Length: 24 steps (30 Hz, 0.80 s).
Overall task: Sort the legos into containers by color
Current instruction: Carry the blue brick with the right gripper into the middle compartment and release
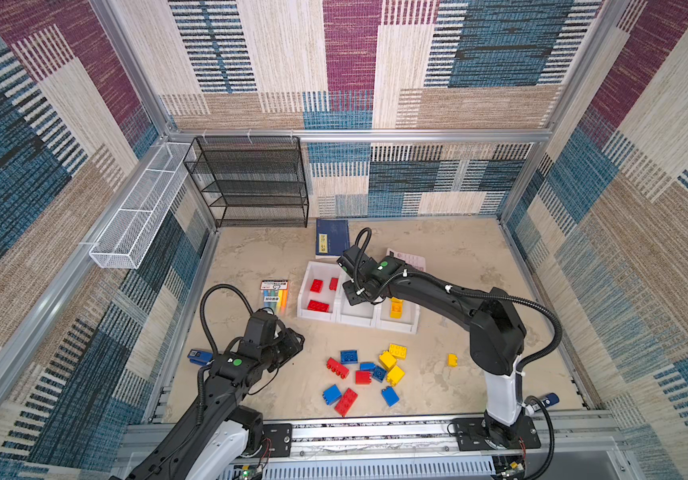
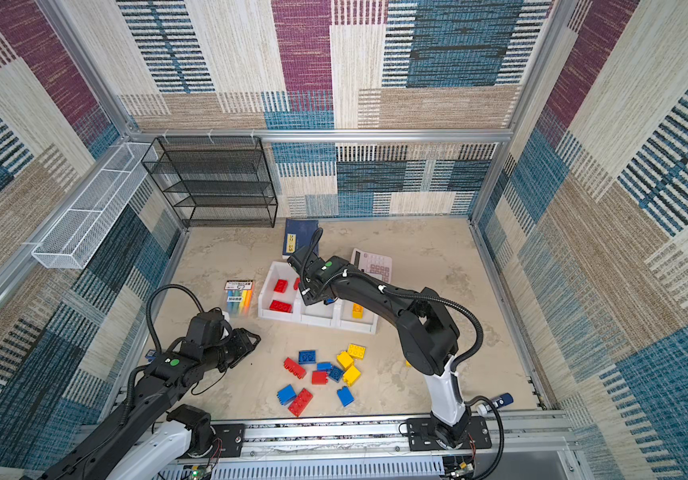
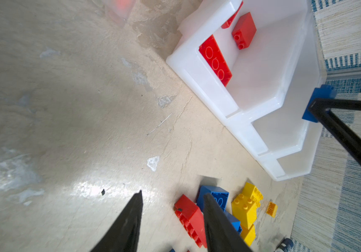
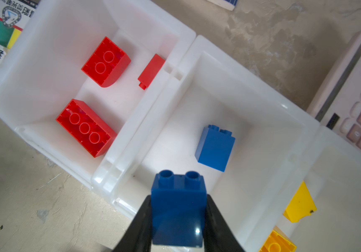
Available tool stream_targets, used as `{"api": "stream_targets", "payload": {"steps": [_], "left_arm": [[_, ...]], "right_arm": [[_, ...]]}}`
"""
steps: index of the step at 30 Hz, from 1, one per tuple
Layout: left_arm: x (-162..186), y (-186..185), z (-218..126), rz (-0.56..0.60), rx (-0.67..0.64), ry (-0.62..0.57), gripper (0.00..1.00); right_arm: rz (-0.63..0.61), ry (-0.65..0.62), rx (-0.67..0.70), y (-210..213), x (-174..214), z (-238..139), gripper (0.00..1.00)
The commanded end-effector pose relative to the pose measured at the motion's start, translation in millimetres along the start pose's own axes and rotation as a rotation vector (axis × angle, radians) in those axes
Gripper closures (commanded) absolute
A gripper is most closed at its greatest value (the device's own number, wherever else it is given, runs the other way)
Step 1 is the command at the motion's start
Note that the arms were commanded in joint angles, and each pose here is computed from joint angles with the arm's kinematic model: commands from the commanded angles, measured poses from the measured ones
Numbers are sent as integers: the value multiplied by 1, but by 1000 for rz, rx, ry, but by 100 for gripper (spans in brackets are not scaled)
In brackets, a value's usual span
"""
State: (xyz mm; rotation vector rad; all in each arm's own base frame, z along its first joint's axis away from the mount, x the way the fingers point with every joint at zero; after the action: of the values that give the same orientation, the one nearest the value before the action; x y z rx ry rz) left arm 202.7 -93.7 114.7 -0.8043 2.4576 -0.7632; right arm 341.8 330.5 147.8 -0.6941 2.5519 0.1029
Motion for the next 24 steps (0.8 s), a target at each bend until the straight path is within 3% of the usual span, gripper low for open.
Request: {"api": "stream_targets", "payload": {"steps": [1, 4, 7, 9, 17, 24], "left_arm": [[2, 0, 0, -14, 2, 12, 51], [3, 0, 1, -15, 1, 23, 51], [4, 1, 2, -17, 1, 23, 51], [4, 1, 1, -20, 1, 26, 51], [5, -3, 0, -7, 6, 42, 51], [33, -10, 7, 64, -5, 120, 50]], "right_arm": [[-12, 2, -6, 0, -2, 3, 64], [-11, 12, -14, 1, 1, 6, 62], [-7, 11, -5, -1, 2, 5, 41], [-7, 11, -4, -1, 3, 3, 34], [12, -2, -13, -3, 5, -5, 30], [71, -49, -73, -3, 10, -29, 30]]}}
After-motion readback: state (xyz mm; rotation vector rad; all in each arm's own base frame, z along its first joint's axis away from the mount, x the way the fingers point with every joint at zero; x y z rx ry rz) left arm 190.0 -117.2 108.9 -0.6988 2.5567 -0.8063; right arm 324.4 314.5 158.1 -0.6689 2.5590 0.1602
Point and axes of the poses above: each gripper's point midway between its finger pads, its own z axis out along the fingers, its own y axis along the line the jaws close on, x = y × z, the point moved 3 cm from there along -z, back along the fingers, and after that the axes turned 6 degrees about -z, right-handed, at the moved point
